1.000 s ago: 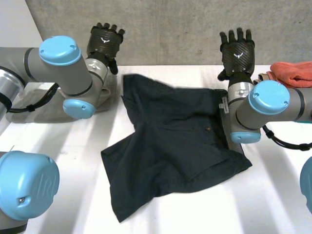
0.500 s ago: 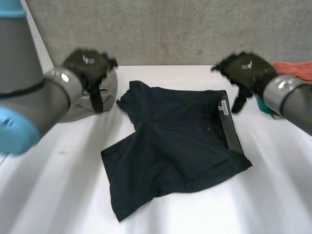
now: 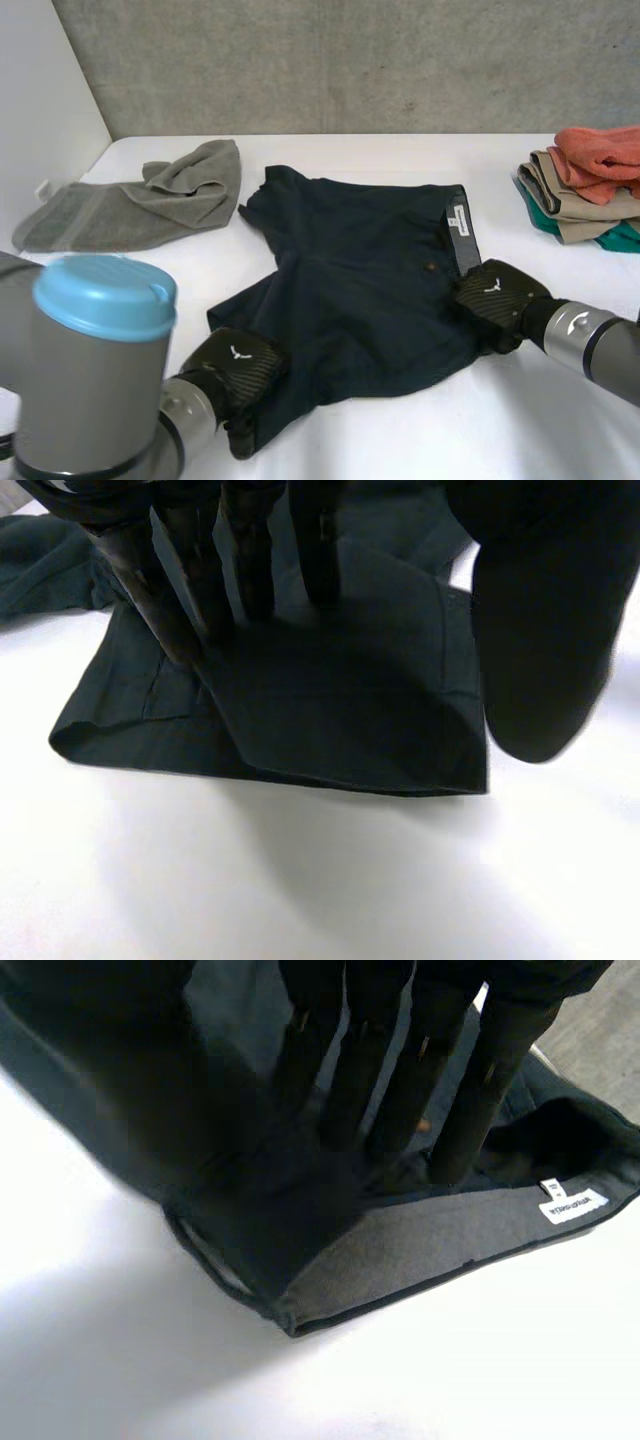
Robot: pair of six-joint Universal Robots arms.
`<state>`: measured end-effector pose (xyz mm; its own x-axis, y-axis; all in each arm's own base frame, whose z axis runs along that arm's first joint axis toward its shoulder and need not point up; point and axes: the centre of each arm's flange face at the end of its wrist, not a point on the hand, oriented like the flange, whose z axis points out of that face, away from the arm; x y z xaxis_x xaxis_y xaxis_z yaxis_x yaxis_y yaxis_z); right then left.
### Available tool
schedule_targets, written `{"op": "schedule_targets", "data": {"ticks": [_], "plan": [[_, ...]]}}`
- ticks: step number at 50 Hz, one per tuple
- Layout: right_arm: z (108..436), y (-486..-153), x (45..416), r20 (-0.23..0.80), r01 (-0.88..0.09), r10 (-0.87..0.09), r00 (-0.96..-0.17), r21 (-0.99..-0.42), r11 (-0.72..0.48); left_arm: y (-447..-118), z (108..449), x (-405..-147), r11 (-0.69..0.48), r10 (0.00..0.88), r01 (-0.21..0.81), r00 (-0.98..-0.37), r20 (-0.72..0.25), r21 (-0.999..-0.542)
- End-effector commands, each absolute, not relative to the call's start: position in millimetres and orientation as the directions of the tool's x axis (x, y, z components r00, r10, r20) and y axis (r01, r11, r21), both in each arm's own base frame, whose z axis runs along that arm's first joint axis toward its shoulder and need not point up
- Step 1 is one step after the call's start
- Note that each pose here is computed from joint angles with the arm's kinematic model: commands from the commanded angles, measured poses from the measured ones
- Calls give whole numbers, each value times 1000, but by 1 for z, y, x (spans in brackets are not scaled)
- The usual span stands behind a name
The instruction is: Fold the laundry.
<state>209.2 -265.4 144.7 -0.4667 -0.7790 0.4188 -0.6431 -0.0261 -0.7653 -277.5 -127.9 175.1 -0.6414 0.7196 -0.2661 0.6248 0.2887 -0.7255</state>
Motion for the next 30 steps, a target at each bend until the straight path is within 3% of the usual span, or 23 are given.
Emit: {"op": "schedule_targets", "data": {"ticks": [1,5,14,22,30], "plan": [[139,-272,209,405,-593,-746,-529,-805,-16,-136,170,-291,209,697,611,-641,-322,-763],[146,-270,205,402,-576,-715,-572,-818,1,-137,168,-301,131,705,619,-607,-367,-774],[165,-259,194,421,-601,-676,-605,-798,41,-137,158,-305,70,721,680,-540,-434,-729],[177,-251,195,409,-597,-681,-607,-800,51,-137,169,-297,104,710,666,-569,-414,-738],[177,-265,200,316,-510,-634,-706,-848,146,-123,172,-292,168,737,666,-574,-356,-727]]}}
